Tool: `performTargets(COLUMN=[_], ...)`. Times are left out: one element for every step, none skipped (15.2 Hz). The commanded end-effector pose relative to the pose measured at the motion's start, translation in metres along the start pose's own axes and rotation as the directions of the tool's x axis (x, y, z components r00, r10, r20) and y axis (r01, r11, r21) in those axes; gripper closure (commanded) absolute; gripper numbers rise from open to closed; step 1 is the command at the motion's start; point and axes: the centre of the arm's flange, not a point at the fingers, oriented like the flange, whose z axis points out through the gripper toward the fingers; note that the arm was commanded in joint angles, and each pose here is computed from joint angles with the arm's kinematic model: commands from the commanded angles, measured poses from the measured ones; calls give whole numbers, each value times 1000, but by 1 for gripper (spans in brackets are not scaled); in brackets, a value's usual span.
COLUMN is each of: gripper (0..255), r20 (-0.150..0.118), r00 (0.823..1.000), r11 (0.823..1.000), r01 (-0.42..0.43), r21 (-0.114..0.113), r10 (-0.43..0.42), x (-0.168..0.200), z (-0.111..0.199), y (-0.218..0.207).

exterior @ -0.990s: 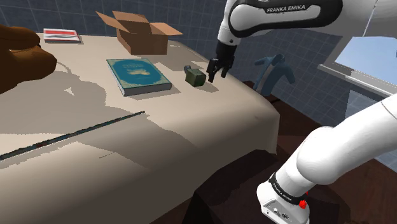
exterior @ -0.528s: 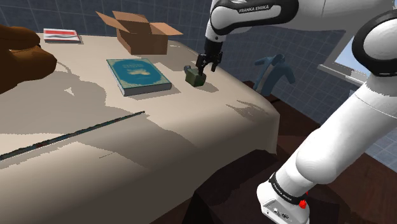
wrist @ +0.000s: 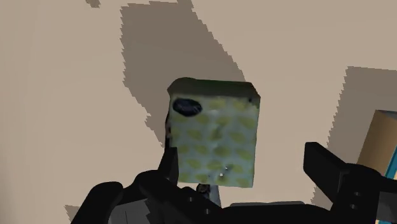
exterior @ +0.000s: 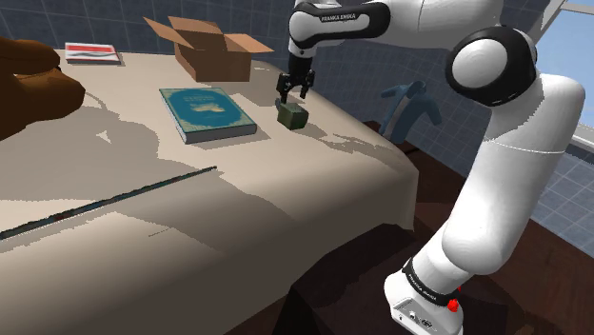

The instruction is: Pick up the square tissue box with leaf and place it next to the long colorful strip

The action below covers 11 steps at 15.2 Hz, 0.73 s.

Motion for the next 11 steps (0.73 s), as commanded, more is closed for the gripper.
performTargets(gripper=[0, 0, 0, 0, 0, 0, 0, 0, 0, 0, 0], r20=[-4, -6, -9, -11, -13, -15, -16, -16, -16, -16, -16], r00=[1000, 1000, 1000, 1000, 1000, 999, 999, 999, 999, 999, 999], r11=[1000, 1000, 1000, 1000, 999, 999, 999, 999, 999, 999, 999], r01=[-8, -12, -16, -20, -24, -28, -29, -29, -29, -29, -29], r21=[-7, -11, -14, -18, -21, -24, -25, -25, -25, -25, -25], r10=[8, 12, 16, 20, 24, 28, 29, 29, 29, 29, 29], x=[24, 36, 48, 60, 72, 85, 87, 88, 88, 88, 88], z=[7, 10, 12, 15, 18, 20, 21, 26, 32, 37, 42], y=[6, 9, 12, 15, 18, 22, 22, 23, 23, 23, 23])
